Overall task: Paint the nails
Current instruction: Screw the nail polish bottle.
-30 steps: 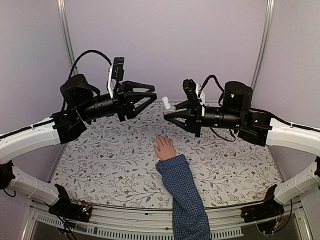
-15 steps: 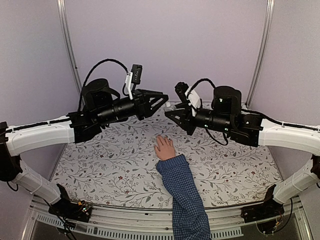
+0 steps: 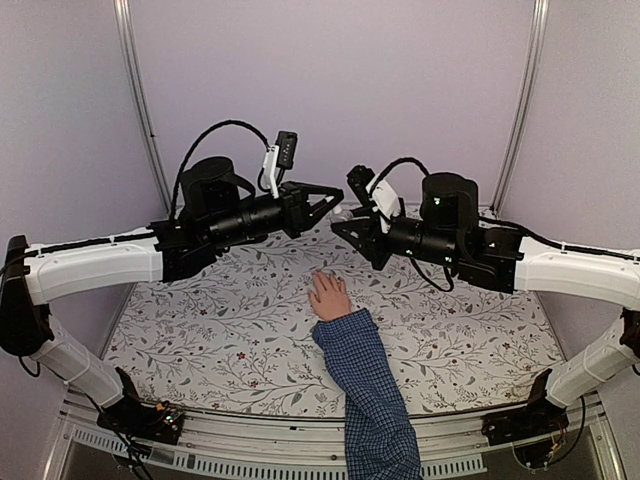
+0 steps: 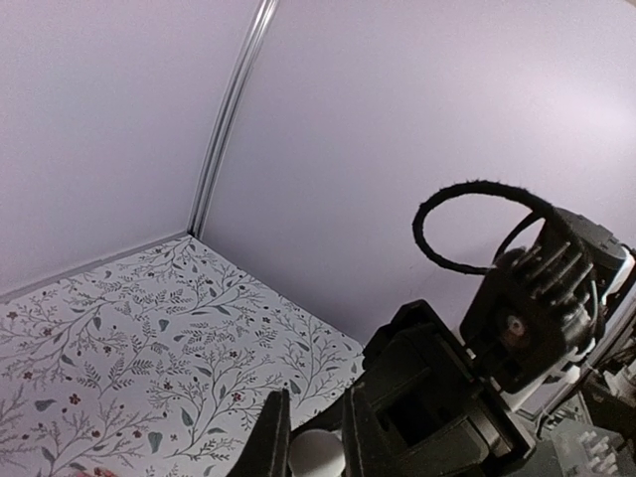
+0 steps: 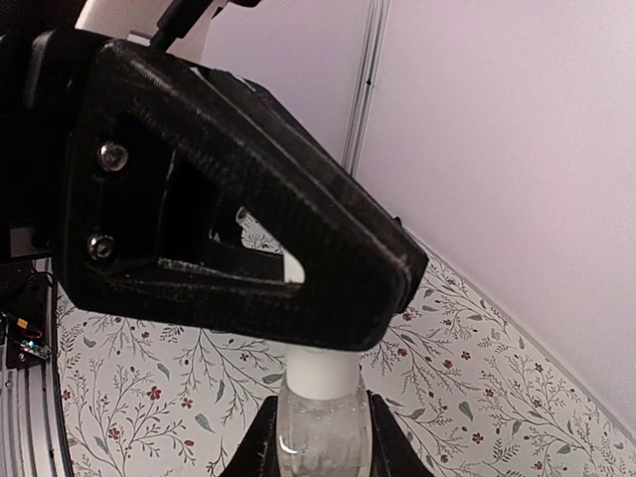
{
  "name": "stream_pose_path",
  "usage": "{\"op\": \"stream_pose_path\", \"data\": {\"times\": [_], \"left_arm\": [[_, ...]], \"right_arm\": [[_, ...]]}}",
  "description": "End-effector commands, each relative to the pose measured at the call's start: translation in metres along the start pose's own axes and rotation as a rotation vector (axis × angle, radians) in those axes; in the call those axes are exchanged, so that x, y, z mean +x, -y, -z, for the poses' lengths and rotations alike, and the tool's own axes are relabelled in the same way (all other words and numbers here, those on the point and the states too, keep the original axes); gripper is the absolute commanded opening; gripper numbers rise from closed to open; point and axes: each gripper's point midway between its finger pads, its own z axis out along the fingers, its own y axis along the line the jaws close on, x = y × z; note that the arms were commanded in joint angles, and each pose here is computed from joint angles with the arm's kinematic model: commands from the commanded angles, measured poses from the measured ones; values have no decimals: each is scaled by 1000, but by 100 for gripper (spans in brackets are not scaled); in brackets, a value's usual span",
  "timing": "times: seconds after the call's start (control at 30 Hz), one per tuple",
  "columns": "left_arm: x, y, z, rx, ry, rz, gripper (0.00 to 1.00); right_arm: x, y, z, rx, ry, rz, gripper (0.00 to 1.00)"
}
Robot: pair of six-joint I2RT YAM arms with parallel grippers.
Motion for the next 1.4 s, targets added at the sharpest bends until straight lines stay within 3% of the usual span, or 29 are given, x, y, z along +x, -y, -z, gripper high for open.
{"op": "stream_pose_path", "data": {"times": [0.0, 0.1, 0.6, 1.03, 1.37], "left_arm": [[0, 12, 3, 51, -2, -12, 6], [2, 17, 6, 76, -9, -33, 0], [31, 73, 30, 439, -108, -143, 0], [58, 99, 42, 672, -228, -186, 0], [72, 108, 46, 796, -278, -180, 0]], "right_arm": [[-30, -2, 6, -10, 75, 5, 0], [-38, -11, 11, -67, 107, 5, 0], [-91, -85, 62, -537, 295, 64, 0], [-102, -127, 99, -878, 330, 109, 0], [-105, -138, 112, -1007, 337, 112, 0]]}}
